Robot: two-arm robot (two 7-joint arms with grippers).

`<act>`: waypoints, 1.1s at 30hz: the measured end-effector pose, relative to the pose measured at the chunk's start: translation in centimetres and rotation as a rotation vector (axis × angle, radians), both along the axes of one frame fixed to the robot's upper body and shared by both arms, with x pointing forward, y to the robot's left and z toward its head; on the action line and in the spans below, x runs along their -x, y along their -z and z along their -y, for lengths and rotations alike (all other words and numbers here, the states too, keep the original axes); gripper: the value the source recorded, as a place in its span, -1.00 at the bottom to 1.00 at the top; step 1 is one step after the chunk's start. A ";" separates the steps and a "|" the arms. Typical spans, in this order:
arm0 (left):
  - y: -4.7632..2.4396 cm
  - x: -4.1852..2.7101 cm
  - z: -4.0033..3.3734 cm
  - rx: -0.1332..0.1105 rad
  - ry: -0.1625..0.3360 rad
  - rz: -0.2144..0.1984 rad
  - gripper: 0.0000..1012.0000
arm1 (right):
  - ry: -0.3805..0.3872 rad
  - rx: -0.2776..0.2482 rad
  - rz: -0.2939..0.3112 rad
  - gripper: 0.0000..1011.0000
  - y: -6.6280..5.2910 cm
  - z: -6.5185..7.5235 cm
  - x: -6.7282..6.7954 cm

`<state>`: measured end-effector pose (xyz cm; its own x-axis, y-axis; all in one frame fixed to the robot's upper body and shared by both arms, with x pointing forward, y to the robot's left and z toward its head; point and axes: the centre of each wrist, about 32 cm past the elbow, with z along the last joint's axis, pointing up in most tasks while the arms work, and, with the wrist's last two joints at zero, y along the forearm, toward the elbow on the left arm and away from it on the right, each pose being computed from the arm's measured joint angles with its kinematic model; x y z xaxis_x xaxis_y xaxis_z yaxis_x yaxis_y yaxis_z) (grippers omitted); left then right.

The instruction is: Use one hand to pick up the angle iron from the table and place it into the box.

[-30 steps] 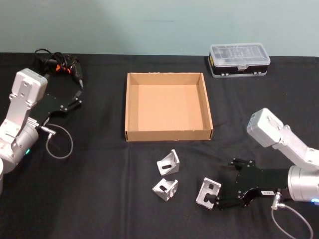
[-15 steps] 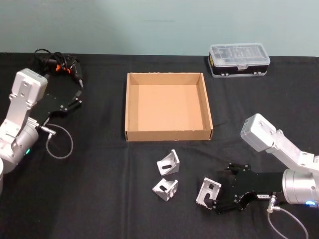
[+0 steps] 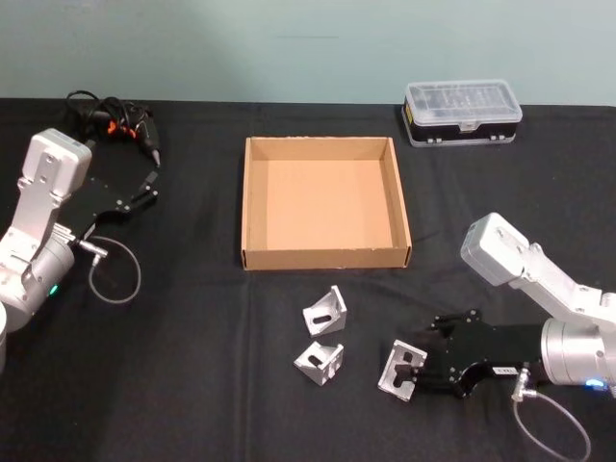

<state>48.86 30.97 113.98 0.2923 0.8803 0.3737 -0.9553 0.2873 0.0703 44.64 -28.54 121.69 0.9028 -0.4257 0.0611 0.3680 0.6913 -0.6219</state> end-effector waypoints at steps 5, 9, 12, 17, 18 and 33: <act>0.00 0.00 0.00 0.000 0.000 0.000 0.98 | -0.001 -0.002 0.006 -0.14 0.0 0.0 -0.1; 0.00 0.00 0.00 0.000 0.000 0.000 0.98 | 0.001 -0.003 0.011 -0.34 -0.1 0.0 -0.2; 0.00 0.00 0.00 0.000 0.000 0.000 0.98 | 0.002 -0.005 0.012 -0.54 -0.1 0.0 -0.3; 0.00 0.00 0.00 0.000 0.000 0.000 0.98 | 0.003 -0.008 0.012 -0.78 -0.1 -0.1 -0.3; 0.00 0.00 0.00 0.000 0.000 0.000 0.98 | 0.002 -0.010 0.012 -0.88 -0.1 -0.1 -0.3; 0.00 0.00 0.00 0.000 0.000 0.000 0.98 | -0.012 -0.033 0.031 -0.89 -0.4 -0.5 -0.6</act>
